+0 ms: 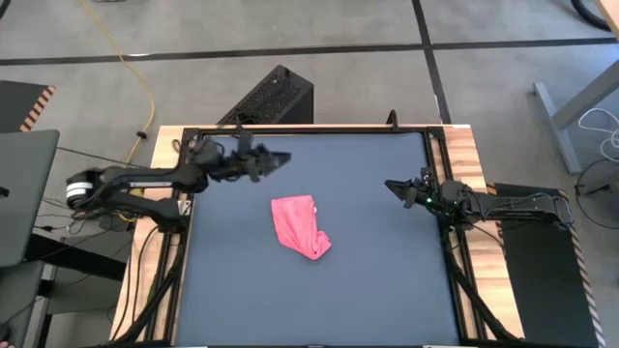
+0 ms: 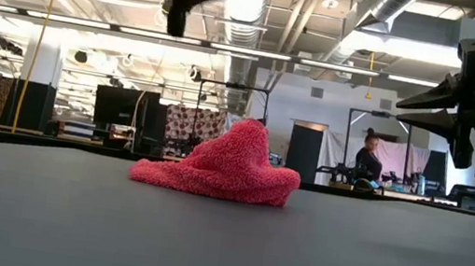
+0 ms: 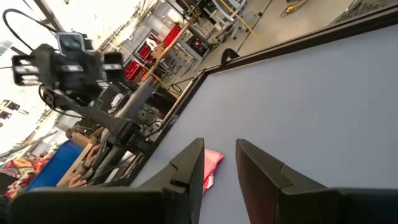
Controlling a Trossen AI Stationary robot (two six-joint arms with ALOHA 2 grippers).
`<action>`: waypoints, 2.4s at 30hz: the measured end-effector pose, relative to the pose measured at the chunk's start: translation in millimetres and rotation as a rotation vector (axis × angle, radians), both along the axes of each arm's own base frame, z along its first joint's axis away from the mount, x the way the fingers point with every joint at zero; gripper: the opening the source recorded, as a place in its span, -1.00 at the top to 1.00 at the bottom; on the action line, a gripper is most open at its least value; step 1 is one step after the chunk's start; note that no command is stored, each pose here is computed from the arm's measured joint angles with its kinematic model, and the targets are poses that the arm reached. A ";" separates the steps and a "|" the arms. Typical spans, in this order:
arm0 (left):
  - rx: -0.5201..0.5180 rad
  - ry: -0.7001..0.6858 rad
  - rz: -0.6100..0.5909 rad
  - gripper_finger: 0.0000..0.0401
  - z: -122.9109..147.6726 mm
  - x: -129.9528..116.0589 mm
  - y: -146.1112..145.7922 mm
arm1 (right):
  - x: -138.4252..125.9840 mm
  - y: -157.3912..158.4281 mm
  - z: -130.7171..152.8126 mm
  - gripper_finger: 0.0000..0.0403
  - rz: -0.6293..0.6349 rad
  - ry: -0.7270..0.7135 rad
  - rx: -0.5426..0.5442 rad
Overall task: Roll towel
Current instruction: Roll the pink towel
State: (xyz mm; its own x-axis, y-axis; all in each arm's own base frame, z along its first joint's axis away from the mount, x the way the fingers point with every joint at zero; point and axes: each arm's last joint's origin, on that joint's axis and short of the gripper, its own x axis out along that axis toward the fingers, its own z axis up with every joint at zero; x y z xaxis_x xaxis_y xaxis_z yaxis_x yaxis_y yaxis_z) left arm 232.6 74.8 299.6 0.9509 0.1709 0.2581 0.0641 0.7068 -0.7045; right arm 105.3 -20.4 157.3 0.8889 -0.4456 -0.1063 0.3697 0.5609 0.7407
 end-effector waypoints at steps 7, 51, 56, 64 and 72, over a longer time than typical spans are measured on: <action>0.042 -0.119 0.134 0.21 25.2 -22.3 -3.7 | -0.6 -3.0 -0.7 0.40 -0.029 0.007 0.000; -0.564 0.948 0.144 0.21 -142.9 18.3 -8.2 | 1.1 -0.6 2.2 0.40 0.015 -0.024 0.001; -0.567 1.024 0.172 0.21 -145.6 11.2 -9.5 | 1.1 -0.6 2.2 0.40 0.015 -0.024 0.001; -0.560 1.074 0.206 0.21 -148.7 7.4 -10.3 | 1.1 -0.6 2.2 0.40 0.016 -0.024 0.001; -0.586 1.069 0.200 0.21 -148.8 7.4 -10.8 | 1.1 -0.7 2.2 0.40 0.014 -0.023 0.000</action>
State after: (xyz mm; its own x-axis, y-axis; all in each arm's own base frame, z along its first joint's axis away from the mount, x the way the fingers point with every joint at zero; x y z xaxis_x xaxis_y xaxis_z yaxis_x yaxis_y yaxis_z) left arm 240.0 64.1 150.9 0.5807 0.1652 -0.7972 -0.8113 0.1980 -0.5500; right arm 106.4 -21.0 159.4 0.8975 -0.4326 -0.0856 0.3442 0.5658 0.7492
